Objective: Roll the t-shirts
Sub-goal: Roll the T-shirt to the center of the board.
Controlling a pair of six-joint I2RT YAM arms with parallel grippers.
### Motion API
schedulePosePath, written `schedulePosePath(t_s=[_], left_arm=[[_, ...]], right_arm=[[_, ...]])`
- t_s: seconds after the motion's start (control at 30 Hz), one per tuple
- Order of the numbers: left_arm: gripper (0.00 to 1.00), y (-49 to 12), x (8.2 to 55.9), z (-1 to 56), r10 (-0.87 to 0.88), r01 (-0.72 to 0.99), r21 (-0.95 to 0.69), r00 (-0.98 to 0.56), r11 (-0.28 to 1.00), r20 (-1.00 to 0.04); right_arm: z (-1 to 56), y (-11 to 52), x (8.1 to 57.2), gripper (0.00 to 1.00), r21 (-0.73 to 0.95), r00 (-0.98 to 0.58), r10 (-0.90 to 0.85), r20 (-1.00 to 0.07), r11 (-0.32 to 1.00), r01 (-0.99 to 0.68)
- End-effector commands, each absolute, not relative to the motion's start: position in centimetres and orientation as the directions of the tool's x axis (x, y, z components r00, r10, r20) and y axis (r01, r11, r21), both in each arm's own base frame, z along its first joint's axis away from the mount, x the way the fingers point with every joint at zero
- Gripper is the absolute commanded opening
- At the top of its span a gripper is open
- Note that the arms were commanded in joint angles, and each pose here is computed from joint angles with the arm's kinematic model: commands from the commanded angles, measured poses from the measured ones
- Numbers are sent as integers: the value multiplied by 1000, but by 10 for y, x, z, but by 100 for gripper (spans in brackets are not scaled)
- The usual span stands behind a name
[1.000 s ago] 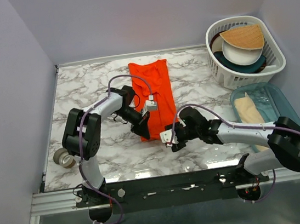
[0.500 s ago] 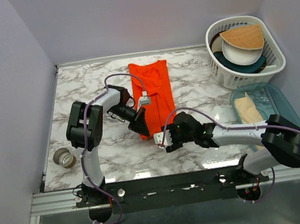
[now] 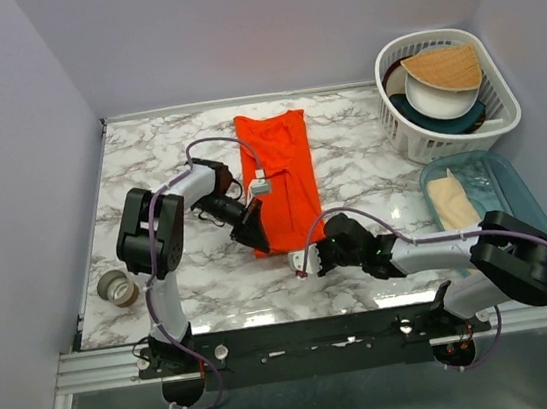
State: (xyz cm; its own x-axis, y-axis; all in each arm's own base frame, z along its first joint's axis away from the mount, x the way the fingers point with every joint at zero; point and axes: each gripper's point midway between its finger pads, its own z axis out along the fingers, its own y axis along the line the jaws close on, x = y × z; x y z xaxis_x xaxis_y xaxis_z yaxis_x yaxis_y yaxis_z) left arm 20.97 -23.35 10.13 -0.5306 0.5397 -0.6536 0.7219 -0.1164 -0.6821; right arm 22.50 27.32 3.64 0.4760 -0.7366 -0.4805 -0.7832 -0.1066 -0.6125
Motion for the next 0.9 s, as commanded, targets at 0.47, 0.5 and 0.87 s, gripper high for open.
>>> schedulePosePath(t_s=[0.47,0.5,0.87], left_arm=[[77,-220,219,112,551,929,340,208,148,-808],[77,-224,215,111,548,924,356,228,137,-805],[70,-261,208,78,638,896,436,289,83,-714]], right_arm=[[37,262,215,8,-435,325,-763,-559,-64,-898],[39,262,216,7,-419,298,-763,-574,-40,-907],[34,253,211,8,-351,235,-776,-585,-19,-936]])
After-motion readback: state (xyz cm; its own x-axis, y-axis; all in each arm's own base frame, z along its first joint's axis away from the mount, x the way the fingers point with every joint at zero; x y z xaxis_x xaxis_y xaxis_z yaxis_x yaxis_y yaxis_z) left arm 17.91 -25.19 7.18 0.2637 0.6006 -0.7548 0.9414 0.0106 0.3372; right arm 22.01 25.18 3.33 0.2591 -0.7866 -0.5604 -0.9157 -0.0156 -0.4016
